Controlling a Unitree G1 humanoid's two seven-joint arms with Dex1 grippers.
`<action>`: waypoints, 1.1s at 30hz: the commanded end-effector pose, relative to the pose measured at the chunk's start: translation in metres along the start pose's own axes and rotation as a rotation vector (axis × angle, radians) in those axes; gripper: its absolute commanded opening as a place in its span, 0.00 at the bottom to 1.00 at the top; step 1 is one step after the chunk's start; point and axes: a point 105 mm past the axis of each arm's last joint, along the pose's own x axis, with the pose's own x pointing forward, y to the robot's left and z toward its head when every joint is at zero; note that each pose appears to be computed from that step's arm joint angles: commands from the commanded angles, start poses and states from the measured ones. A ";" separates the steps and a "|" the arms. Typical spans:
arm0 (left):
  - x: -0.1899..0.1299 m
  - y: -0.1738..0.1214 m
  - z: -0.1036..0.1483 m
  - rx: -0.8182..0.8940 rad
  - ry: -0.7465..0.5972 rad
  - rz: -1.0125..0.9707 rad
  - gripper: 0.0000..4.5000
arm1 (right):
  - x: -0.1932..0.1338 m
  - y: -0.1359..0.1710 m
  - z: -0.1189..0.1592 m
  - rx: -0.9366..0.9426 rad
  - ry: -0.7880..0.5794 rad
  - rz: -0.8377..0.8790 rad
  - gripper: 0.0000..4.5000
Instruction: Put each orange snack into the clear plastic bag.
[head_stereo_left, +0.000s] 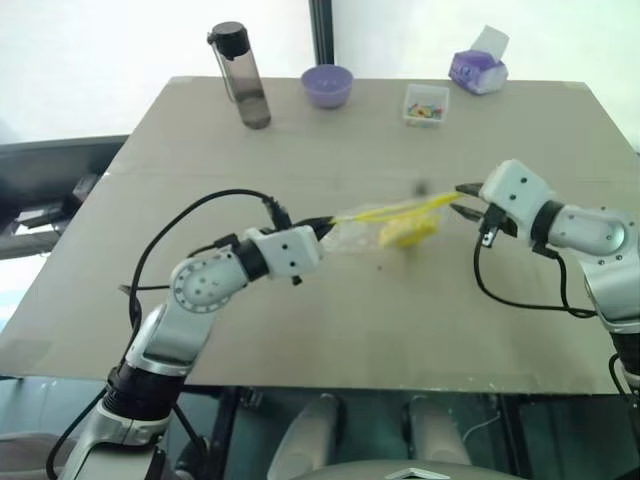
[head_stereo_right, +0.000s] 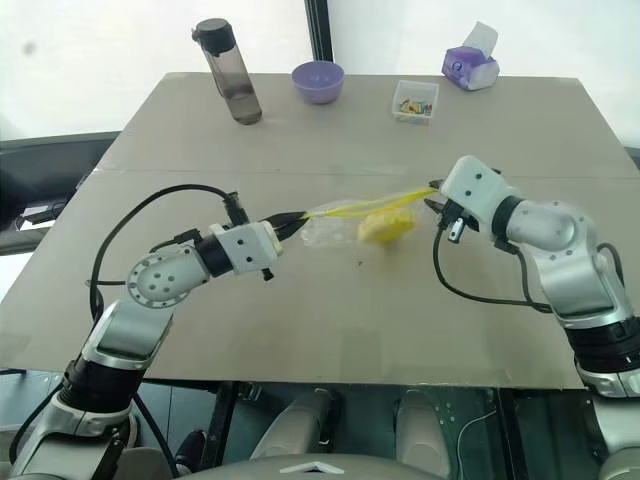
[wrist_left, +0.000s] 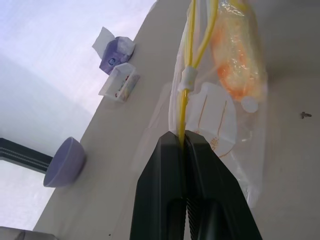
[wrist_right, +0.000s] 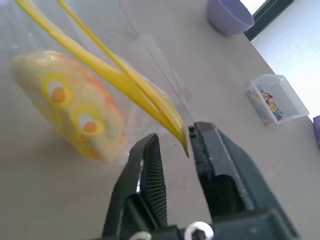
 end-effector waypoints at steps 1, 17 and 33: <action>0.001 0.005 0.005 -0.006 -0.026 0.021 0.01 | -0.007 0.001 0.018 -0.034 -0.041 0.021 0.42; 0.005 0.020 0.018 -0.063 -0.035 0.091 0.01 | -0.047 -0.024 0.060 -0.018 -0.136 0.125 0.42; 0.007 0.017 0.030 -0.064 -0.064 0.073 0.01 | 0.027 0.007 0.114 -0.081 -0.386 0.126 0.42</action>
